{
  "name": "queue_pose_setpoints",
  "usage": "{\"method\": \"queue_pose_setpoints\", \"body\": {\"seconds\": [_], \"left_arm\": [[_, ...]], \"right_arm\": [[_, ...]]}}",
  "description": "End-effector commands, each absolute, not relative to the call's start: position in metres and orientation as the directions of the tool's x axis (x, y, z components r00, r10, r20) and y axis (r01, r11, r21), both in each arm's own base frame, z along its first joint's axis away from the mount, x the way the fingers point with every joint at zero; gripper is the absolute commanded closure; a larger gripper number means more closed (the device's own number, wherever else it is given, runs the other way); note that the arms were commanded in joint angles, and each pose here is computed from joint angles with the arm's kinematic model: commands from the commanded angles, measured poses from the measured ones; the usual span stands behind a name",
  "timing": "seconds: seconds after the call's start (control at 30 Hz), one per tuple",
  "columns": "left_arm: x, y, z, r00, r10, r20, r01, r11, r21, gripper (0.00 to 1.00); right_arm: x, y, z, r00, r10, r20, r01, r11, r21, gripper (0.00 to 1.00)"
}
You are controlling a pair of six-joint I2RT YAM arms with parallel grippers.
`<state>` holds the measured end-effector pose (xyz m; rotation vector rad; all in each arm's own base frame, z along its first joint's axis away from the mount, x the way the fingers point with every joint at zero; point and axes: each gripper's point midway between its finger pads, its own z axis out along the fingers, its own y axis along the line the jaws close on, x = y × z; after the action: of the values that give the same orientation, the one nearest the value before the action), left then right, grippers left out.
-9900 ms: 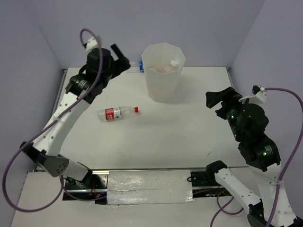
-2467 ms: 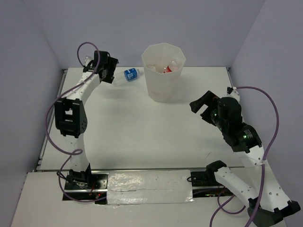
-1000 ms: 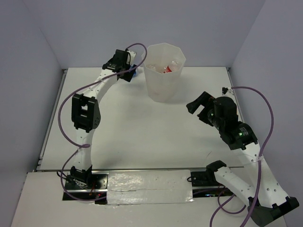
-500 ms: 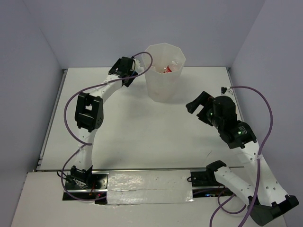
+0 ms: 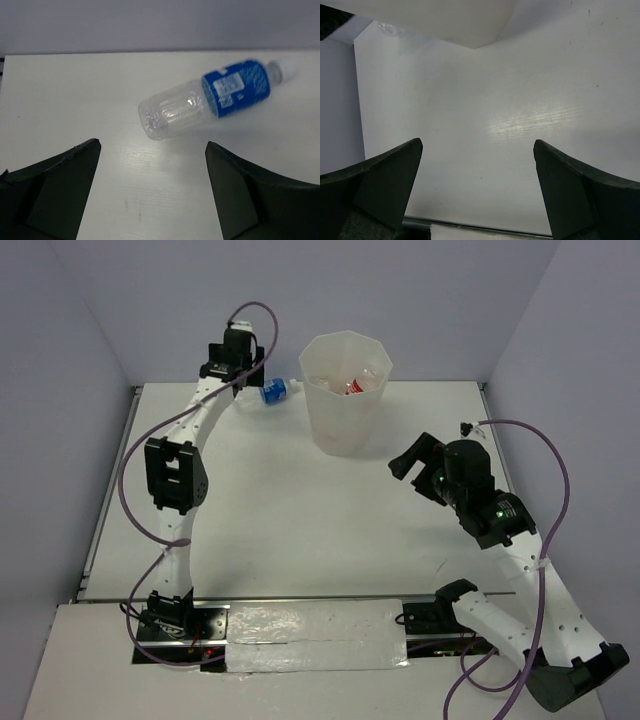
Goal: Put the plastic bottles in the bin
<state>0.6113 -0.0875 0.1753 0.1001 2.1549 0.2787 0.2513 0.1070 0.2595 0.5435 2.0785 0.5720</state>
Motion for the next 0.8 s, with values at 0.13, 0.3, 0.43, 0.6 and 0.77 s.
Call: {"method": "queue_pose_setpoints", "body": {"seconds": [0.13, 0.3, 0.43, 0.6, 0.77], "left_arm": [[0.597, -0.108, 0.192, -0.474, -0.538, -0.697, -0.371, 0.840, -0.395, 0.01], [0.598, -0.128, 0.177, -0.418, -0.843, -0.340, -0.481, 0.522, -0.705, 0.00], [0.606, -0.135, 0.171, -0.349, -0.924, -0.157, -0.516, 0.329, -0.791, 0.00], [0.606, -0.133, 0.162, -0.216, -0.976, 0.007, -0.563, 0.118, -0.818, 0.00], [0.606, -0.126, 0.149, -0.087, -0.990, 0.108, -0.627, -0.029, -0.779, 0.00]], "right_arm": [[0.258, 0.123, 0.283, -0.489, 0.589, -0.644, 0.101, 0.771, 0.628, 0.00], [0.256, 0.125, 0.283, -0.493, 0.587, -0.642, 0.104, 0.773, 0.626, 0.00], [0.255, 0.122, 0.280, -0.488, 0.587, -0.646, 0.113, 0.777, 0.620, 0.00], [0.255, 0.123, 0.277, -0.496, 0.579, -0.647, 0.112, 0.782, 0.614, 0.01], [0.255, 0.122, 0.273, -0.497, 0.570, -0.654, 0.112, 0.790, 0.603, 0.00]]}}
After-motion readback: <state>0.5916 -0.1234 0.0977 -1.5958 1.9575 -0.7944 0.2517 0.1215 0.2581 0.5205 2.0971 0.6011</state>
